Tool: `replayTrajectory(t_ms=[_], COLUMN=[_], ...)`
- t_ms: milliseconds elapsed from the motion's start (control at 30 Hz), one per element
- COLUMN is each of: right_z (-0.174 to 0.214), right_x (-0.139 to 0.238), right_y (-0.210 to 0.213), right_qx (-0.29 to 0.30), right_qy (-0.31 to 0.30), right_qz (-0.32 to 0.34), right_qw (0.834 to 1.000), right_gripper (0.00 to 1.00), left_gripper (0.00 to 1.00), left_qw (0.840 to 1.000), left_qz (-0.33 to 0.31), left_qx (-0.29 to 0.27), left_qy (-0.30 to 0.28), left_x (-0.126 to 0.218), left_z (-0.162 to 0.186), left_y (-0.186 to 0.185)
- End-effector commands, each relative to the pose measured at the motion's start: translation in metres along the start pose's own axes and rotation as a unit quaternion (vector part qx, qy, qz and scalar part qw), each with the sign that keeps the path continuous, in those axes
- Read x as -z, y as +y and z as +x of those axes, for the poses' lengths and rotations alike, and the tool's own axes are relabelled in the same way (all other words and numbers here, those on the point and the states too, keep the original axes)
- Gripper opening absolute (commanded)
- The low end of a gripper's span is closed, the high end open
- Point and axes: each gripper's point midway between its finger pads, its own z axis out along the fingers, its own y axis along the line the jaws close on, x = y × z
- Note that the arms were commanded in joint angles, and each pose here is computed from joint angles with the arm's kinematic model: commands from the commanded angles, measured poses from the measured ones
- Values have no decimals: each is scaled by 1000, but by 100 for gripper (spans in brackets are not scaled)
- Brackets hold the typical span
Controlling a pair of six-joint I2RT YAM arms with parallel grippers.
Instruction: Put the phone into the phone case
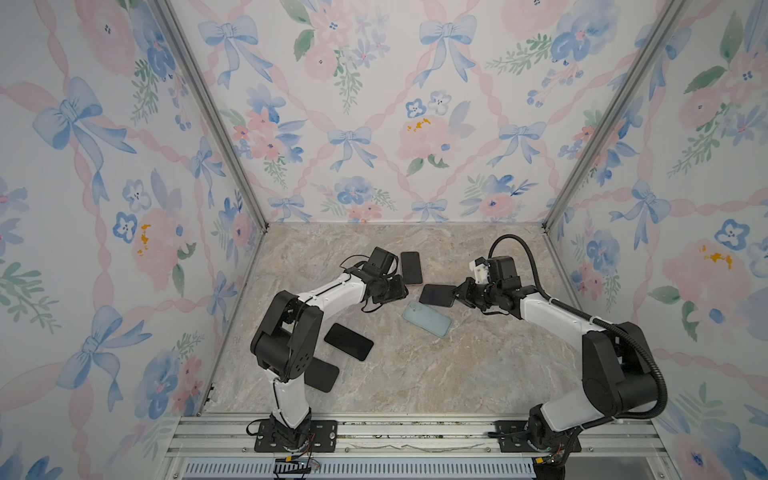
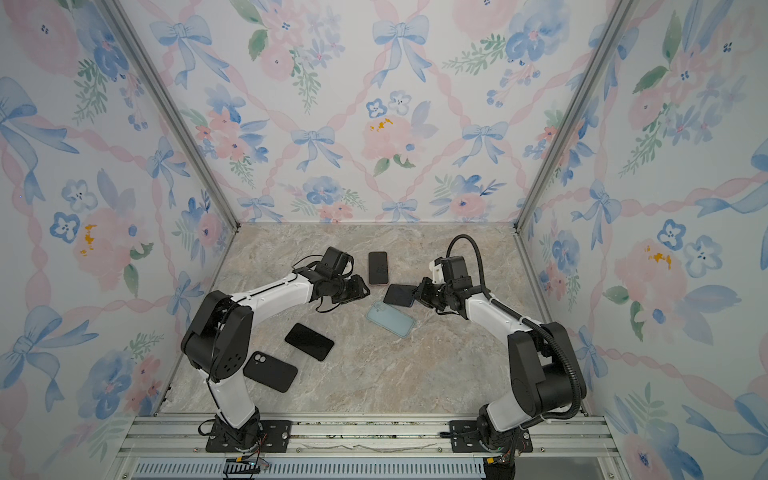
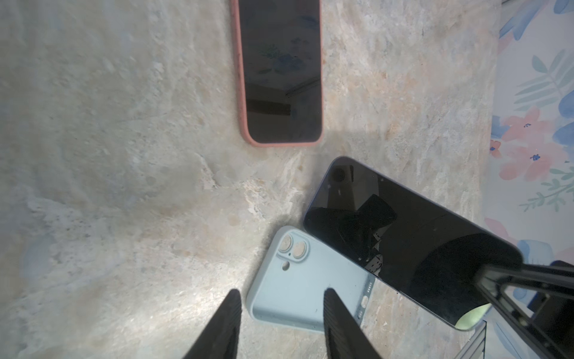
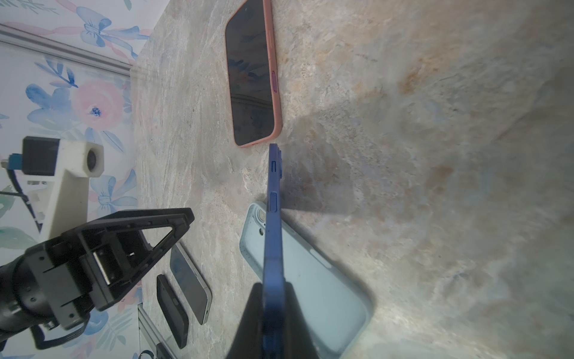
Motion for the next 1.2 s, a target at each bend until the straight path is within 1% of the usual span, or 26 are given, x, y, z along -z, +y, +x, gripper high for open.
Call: replayTrajectory(t_ms=[0, 67, 167, 333, 467, 633, 733, 767, 800, 867, 1167], right_z=[-14, -17, -10, 12, 20, 35, 42, 43, 44, 47, 56], right_x=[18, 32, 45, 46, 49, 39, 32, 30, 28, 23, 7], right_y=[17, 15, 15, 16, 19, 20, 15, 13, 11, 7, 6], right_qx=[11, 0, -15, -44, -67, -89, -100, -103, -106, -110, -118], right_qy=[-14, -22, -4, 30, 28, 53, 66, 69, 71, 76, 91], right_qz=[-16, -21, -31, -64, -92, -117, -116, -113, -111, -109, -111], right_qw=[1000, 1000, 999, 997, 993, 988, 986, 986, 986, 985, 983], right_gripper=[0, 0, 0, 0, 0, 0, 0, 0, 0, 0, 0], left_gripper=[45, 46, 46, 48, 51, 53, 54, 56, 60, 65, 64], left_qw=[1000, 999, 997, 995, 995, 994, 994, 994, 994, 994, 991], left_qz=[1, 14, 38, 50, 53, 68, 75, 75, 75, 77, 89], left_qx=[-12, -25, -39, -47, -42, -30, -12, -6, -4, 0, 19], left_qy=[16, 34, 57, 69, 73, 77, 82, 82, 81, 79, 97], left_x=[1, -5, -11, -16, -19, -22, -26, -27, -27, -27, -39], left_z=[9, 15, 20, 20, 19, 15, 14, 14, 13, 13, 20], left_y=[5, 4, -4, -4, 1, 1, 5, 7, 8, 9, 12])
